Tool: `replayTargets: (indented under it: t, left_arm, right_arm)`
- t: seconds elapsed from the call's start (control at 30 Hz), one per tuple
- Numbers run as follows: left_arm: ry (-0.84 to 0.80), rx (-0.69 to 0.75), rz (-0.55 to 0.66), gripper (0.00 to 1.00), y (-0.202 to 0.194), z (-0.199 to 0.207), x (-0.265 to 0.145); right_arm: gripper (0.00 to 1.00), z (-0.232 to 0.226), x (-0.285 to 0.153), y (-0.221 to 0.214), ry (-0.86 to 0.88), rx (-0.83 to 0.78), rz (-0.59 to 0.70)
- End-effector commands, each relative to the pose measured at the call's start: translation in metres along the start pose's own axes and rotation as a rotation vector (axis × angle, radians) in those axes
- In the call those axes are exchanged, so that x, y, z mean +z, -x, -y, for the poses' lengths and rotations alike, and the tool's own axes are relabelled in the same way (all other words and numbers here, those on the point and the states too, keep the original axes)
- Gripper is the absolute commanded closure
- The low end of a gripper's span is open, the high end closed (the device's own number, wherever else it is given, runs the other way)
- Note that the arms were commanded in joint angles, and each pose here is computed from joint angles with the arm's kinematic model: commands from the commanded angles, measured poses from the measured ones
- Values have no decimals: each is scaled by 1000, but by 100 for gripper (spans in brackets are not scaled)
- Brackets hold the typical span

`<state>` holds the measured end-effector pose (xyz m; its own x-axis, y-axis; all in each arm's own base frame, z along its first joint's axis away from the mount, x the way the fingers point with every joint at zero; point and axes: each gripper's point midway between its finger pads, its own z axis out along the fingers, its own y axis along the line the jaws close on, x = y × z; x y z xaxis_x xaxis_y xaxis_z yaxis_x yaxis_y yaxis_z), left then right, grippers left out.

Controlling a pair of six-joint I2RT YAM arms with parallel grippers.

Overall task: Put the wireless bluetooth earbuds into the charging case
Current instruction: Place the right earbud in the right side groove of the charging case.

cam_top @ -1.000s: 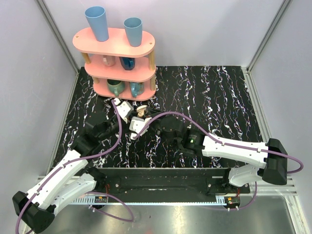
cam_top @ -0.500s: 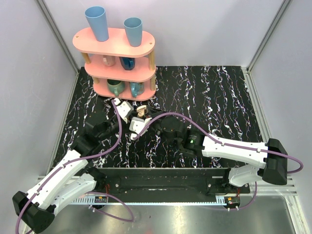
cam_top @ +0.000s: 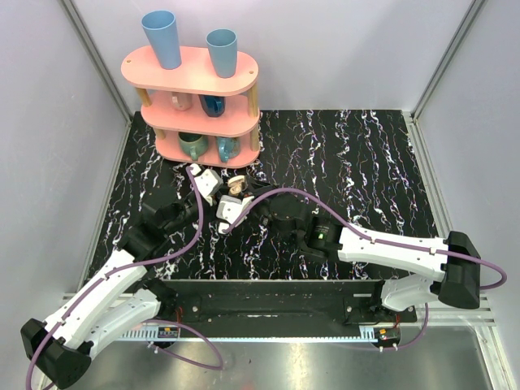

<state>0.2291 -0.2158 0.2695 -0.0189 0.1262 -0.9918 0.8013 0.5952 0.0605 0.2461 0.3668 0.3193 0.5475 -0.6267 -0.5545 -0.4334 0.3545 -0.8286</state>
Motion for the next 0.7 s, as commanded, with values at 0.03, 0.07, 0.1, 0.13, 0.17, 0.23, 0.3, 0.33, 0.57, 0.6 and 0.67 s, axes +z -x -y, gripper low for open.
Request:
replayTargets:
  t: [0.03,0.07,0.1,0.13,0.17,0.23,0.3,0.33,0.57,0.6,0.67]
  left_arm:
    - [17,35,83,100,29,-4,-4]
    - [19,36,85,100,30,-4,-5]
    - [19,37,87,100,30,-4,-6]
    - [16,39,88,100,30,-3,-6]
    - [16,38,90,100,30,-3,-6]
    - [19,41,97,100,32,-3,-7]
    - [17,40,98,100,32,-3,-8]
    - [17,40,99,100,32,-3,-8]
    - [12,39,105,100,32,-2,-8]
    - [9,40,106,100,33,-1,-8]
    - [10,38,102,100,32,-2,-7]
  right_arm:
    - [100,12,-8,8,-25,7,26]
    - [100,13,-9,8,-28,9,21]
    - [100,13,-9,8,-27,10,22]
    - [100,11,-8,7,-23,8,21]
    - [100,9,-8,7,-18,13,23]
    - [100,6,-7,7,-9,14,20]
    - [100,4,-6,4,-6,8,12]
    - [100,2,-5,4,-3,7,10]
    - [100,-3,-3,7,16,18,30]
    - [100,-4,-3,7,24,20,32]
    - [100,-6,-2,9,36,31,38]
